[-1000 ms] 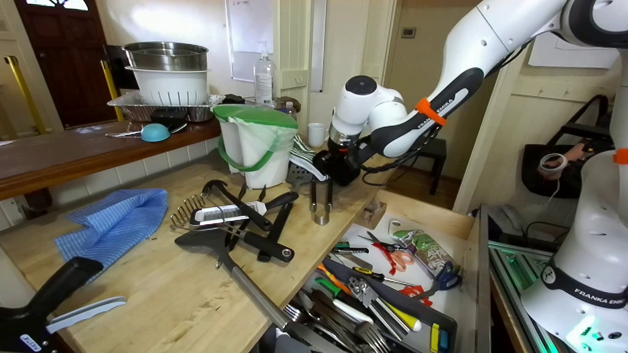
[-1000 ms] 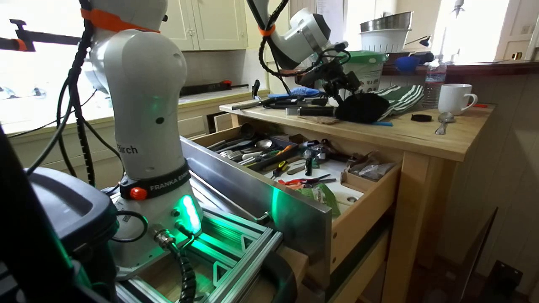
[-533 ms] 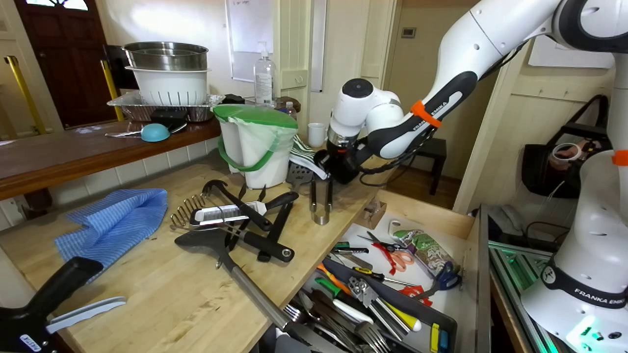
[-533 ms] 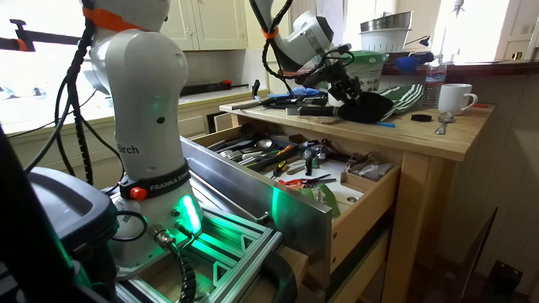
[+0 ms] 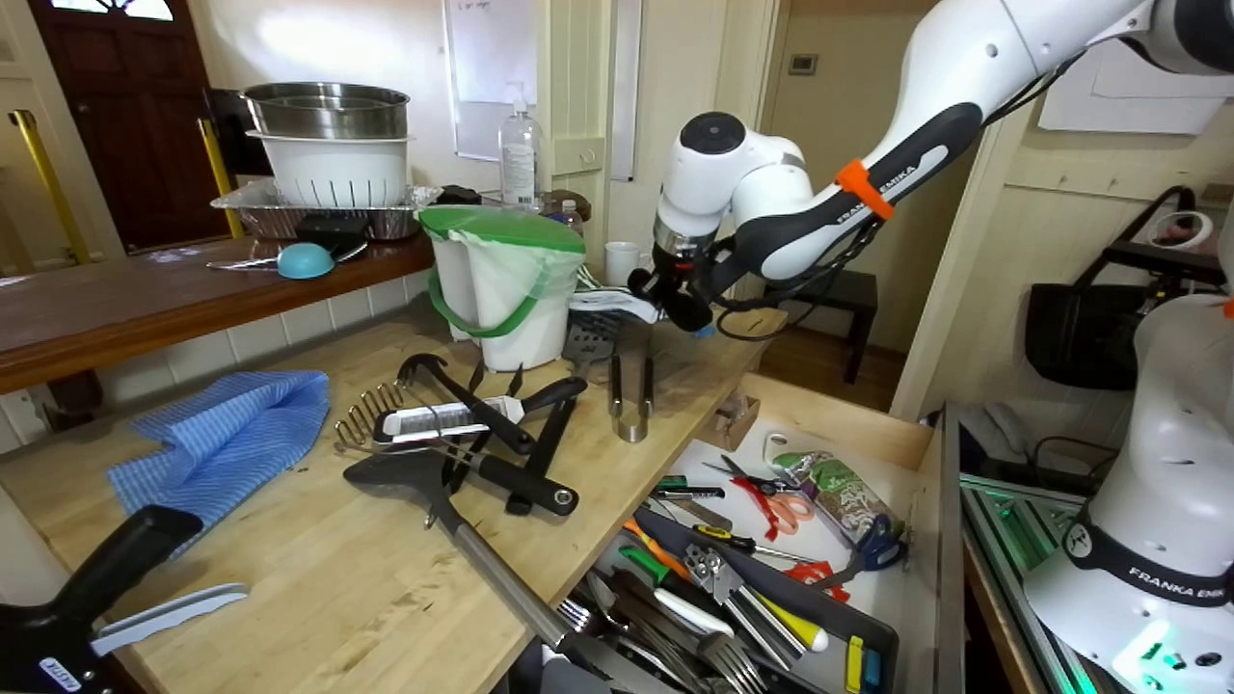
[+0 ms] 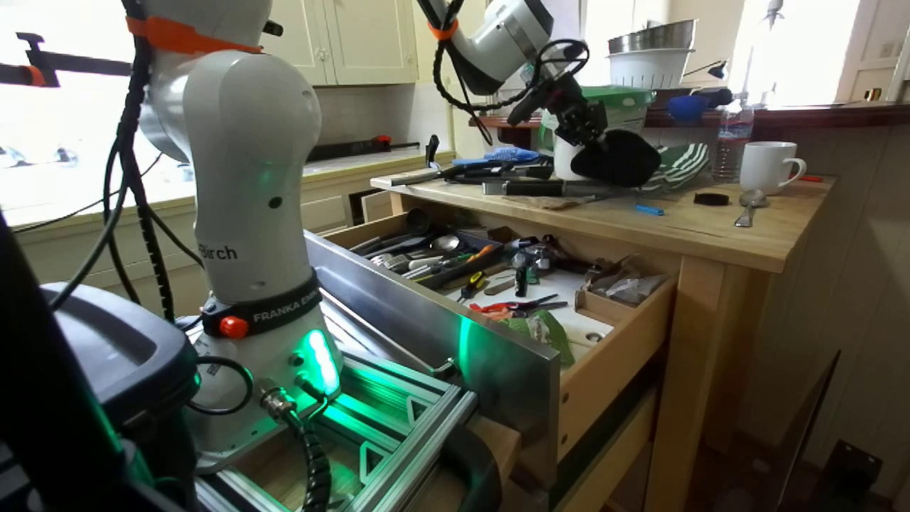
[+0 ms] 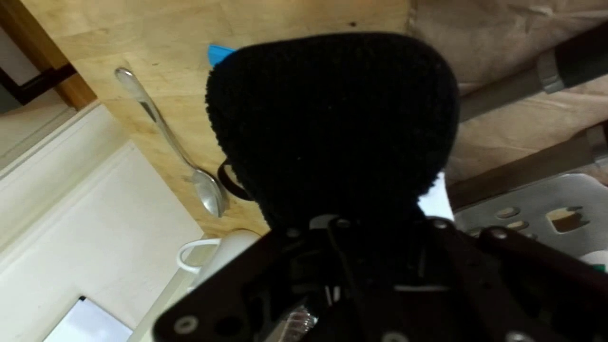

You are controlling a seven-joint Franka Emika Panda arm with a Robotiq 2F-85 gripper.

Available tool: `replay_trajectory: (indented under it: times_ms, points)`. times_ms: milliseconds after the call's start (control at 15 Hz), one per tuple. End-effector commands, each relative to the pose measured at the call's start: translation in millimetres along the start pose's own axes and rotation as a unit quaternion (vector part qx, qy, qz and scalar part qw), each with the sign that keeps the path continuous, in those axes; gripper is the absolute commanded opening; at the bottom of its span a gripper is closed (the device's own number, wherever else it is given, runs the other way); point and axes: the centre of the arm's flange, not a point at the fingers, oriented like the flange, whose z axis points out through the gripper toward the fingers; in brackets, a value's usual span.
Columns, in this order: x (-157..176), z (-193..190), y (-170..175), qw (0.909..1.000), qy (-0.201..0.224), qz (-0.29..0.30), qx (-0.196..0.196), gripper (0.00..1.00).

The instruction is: Put the towel in the drawer

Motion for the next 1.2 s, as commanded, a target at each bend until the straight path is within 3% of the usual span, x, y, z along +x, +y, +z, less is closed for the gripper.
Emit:
replay_trajectory:
  times_ms: [0, 400, 667, 733, 800, 1133]
  points:
    - [-32, -62, 39, 0.9992, -0.037, -0.008, -0.01, 0.06]
    - [-79, -111, 70, 0.9921, -0.121, -0.029, 0.014, 0.06]
    - [-94, -118, 66, 0.9938, -0.109, -0.025, 0.008, 0.06]
    - [-97, -116, 62, 0.9937, -0.109, -0.027, 0.01, 0.18]
    - [-99, -116, 59, 0.9936, -0.11, -0.025, 0.007, 0.06]
    - [-101, -114, 51, 0.991, -0.127, -0.04, 0.007, 0.06]
